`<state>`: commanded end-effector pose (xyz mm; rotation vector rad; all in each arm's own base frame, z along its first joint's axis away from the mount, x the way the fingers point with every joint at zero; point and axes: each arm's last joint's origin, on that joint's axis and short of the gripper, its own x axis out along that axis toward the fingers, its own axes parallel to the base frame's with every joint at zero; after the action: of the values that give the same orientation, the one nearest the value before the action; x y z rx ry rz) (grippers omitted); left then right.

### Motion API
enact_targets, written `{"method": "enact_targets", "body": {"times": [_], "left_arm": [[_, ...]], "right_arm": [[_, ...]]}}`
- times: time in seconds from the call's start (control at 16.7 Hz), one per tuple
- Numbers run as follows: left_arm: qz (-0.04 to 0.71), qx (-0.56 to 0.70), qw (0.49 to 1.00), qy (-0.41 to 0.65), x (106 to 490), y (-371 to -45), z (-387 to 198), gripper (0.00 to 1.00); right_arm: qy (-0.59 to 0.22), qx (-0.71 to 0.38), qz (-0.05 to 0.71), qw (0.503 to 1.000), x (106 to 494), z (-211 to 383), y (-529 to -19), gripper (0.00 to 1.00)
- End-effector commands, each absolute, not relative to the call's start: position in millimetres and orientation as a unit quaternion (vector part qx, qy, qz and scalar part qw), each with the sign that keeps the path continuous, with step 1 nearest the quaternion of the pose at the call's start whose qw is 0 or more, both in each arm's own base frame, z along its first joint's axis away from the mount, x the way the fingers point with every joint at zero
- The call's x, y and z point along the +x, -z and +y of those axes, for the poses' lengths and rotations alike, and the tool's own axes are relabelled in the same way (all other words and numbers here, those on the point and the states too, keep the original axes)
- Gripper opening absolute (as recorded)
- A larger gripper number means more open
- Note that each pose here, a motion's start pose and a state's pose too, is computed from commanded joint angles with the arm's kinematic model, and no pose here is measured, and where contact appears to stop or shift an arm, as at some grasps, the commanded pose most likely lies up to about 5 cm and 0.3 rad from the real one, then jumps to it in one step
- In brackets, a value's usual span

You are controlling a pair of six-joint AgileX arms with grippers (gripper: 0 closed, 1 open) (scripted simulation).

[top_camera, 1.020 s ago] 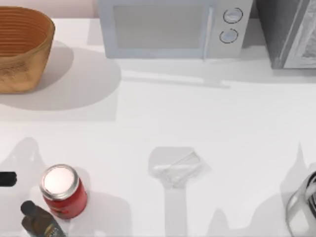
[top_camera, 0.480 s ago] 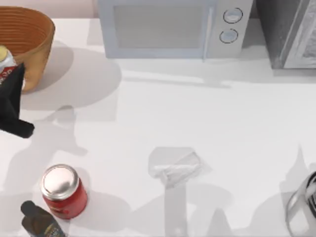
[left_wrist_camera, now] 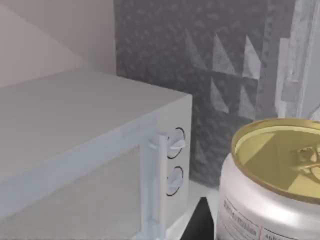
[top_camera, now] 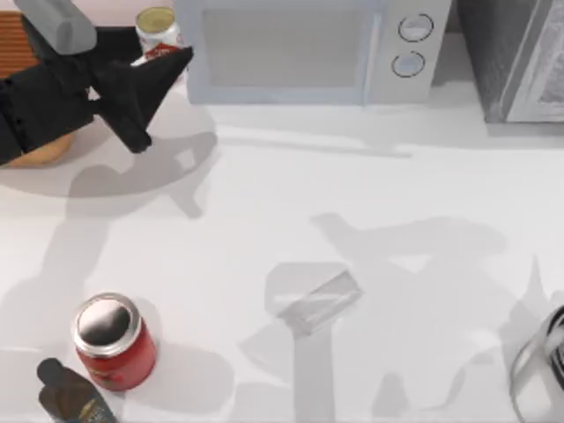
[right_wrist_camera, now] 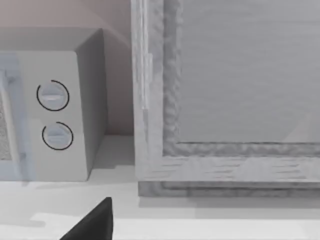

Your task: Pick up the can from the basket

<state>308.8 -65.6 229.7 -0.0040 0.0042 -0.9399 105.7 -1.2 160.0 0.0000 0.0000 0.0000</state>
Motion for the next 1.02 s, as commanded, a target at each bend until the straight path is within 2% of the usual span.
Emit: {"method": "enact_targets", "body": {"times": [0.3,0.66,0.84,1.02], "left_arm": [[0.003,-0.002,0.811,0.585,382.1,-153.0,-99.5,0.00],[0.002,-0.001,0.727,0.687,413.2,-50.5,-126.3,0.00],[0.000,0.000,0.703,0.711,414.8,-22.1,-131.8,0.00],[0.000,0.000,0.700,0.714,414.8,-18.0,-132.5,0.00]], "right_arm": [[0.000,0.000,0.000,1.000,105.7,-1.2,-160.0,1.00],[0.000,0.000,0.000,1.000,105.7,-1.2,-160.0,1.00],[0.000,0.000,0.000,1.000,105.7,-1.2,-160.0,1.00],[0.000,0.000,0.000,1.000,105.7,-1.2,-160.0,1.00]]}}
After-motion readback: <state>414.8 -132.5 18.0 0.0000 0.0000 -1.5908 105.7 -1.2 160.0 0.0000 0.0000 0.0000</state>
